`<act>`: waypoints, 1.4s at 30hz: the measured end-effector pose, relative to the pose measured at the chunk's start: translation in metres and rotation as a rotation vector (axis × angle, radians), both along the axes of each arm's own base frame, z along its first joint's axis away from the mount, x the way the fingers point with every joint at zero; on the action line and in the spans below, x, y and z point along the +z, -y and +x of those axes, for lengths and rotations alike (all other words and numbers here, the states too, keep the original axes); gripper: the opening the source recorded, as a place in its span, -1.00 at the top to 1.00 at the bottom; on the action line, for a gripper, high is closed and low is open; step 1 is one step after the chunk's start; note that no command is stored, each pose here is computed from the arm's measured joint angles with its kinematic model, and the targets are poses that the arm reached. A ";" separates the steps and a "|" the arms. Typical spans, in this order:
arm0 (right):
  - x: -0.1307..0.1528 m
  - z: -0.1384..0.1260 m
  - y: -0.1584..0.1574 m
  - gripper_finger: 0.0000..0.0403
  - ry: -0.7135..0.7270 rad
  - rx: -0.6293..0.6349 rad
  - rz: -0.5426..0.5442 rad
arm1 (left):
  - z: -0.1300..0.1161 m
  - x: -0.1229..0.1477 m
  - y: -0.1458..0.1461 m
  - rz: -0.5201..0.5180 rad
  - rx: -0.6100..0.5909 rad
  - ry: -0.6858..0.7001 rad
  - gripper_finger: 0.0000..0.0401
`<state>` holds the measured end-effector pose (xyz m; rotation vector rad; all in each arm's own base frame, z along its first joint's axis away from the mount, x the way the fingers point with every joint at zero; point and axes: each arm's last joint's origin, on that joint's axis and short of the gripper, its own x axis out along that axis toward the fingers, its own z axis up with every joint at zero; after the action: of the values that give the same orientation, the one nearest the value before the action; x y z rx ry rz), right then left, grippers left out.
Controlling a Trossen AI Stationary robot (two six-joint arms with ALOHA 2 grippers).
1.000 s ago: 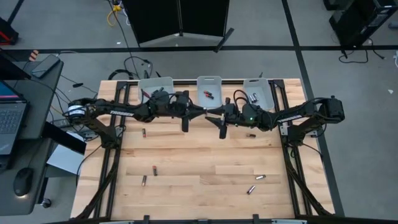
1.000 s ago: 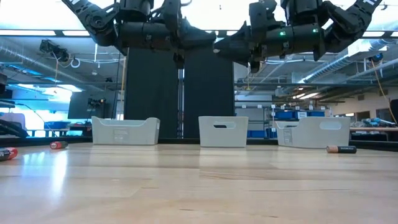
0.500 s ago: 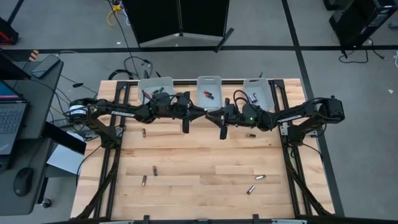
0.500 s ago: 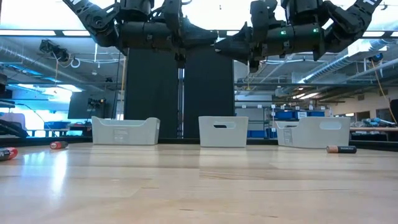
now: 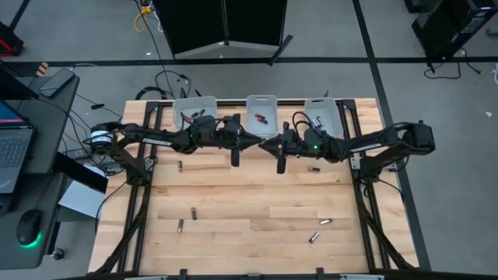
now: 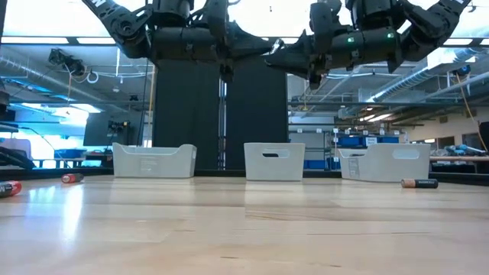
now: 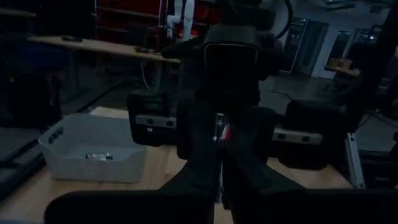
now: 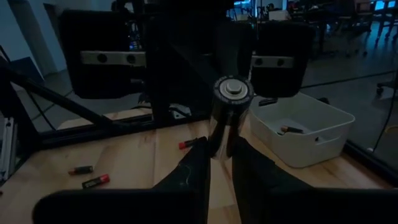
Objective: Sort batteries
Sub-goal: Put the top black silver battery into the right bin
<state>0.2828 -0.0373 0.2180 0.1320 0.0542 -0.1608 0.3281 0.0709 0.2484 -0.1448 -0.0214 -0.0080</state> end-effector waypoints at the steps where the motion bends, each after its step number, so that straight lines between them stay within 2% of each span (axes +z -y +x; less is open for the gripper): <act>1: 0.002 -0.002 0.001 0.73 -0.001 -0.003 0.000 | 0.000 0.001 0.000 0.015 0.002 0.005 0.83; 6: 0.013 -0.015 0.006 0.73 -0.048 -0.039 0.006 | -0.001 0.002 -0.001 0.060 0.019 0.008 0.81; 11: 0.022 -0.037 0.013 0.73 -0.147 -0.157 0.017 | -0.001 0.001 -0.002 0.097 0.053 0.005 0.81; 15: 0.024 -0.065 0.025 0.73 -0.278 -0.326 0.074 | -0.002 0.001 -0.002 0.100 0.054 0.009 0.80; 21: 0.014 -0.114 0.051 0.72 -0.521 -0.659 0.254 | -0.002 0.002 -0.002 0.124 0.058 0.009 0.80; 26: 0.006 -0.137 0.074 0.71 -0.641 -0.842 0.355 | -0.009 0.010 -0.004 0.148 0.069 -0.003 0.80; 33: -0.015 -0.147 0.107 0.73 -0.748 -0.903 0.466 | -0.020 0.022 -0.003 0.199 0.095 -0.017 0.83; 42: -0.050 -0.154 0.137 0.73 -0.893 -0.974 0.593 | -0.024 0.022 -0.004 0.193 0.119 -0.060 0.84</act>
<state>0.1287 -0.1740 0.1680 0.6701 0.9407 -1.1736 0.3039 0.0750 0.2700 0.0489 0.0305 0.1124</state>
